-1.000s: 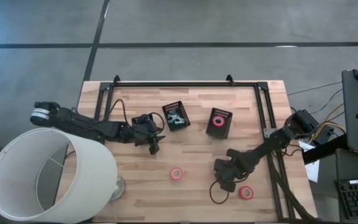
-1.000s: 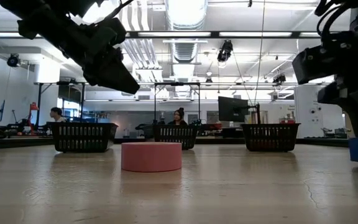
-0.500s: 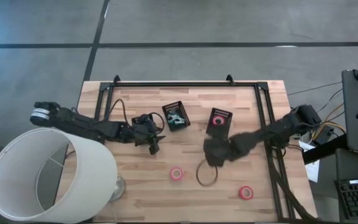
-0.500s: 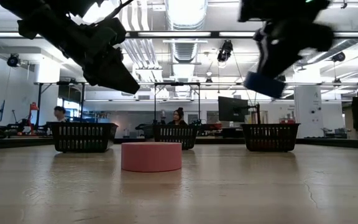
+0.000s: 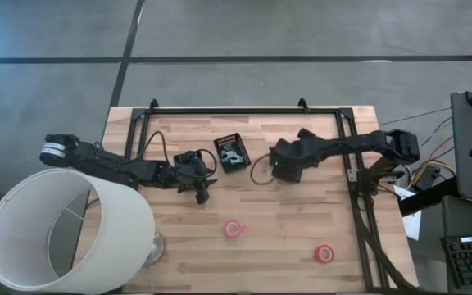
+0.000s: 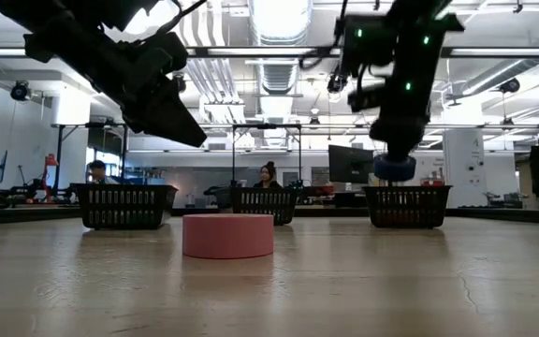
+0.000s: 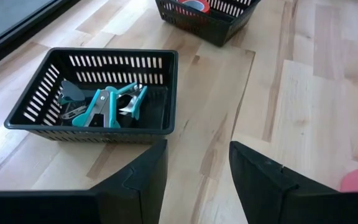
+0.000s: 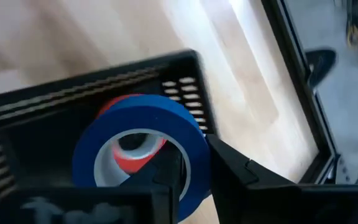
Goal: Pick and place Stapler, Stapler remover, tape
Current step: Put the blue tape into the right black bin, then put the pink tape into the right black bin
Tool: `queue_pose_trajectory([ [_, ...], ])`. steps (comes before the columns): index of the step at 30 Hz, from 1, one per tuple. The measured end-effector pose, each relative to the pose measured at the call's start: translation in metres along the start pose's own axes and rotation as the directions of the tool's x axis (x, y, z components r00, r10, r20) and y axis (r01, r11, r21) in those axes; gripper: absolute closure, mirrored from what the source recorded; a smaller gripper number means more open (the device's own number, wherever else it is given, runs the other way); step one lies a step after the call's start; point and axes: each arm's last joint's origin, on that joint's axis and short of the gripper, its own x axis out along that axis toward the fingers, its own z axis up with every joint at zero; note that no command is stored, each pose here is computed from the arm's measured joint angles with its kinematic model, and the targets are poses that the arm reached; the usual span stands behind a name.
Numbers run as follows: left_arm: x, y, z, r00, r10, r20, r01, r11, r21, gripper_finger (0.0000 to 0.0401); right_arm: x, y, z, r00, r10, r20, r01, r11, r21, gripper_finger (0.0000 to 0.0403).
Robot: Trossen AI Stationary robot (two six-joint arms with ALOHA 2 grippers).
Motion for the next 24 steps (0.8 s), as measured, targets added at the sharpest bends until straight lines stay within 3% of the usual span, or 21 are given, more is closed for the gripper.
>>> queue_pose_trajectory([
  [6,0.0,0.0,0.0,1.0,0.0,0.0,0.0,1.0,-0.001,0.0227,0.023,-0.012,-0.003,0.999,0.017,-0.039,-0.015,0.999,0.047,0.0322],
  [19,0.0,0.0,0.0,1.0,-0.009,-0.003,0.009,1.0,-0.001,0.0227,0.025,-0.012,-0.002,0.998,0.04,-0.043,-0.039,0.999,0.015,0.0268],
  [24,0.0,-0.004,0.001,0.994,-0.112,-0.014,0.112,0.994,-0.007,0.0227,0.014,-0.008,0.005,0.998,0.058,-0.005,-0.057,0.997,0.053,0.0254],
])
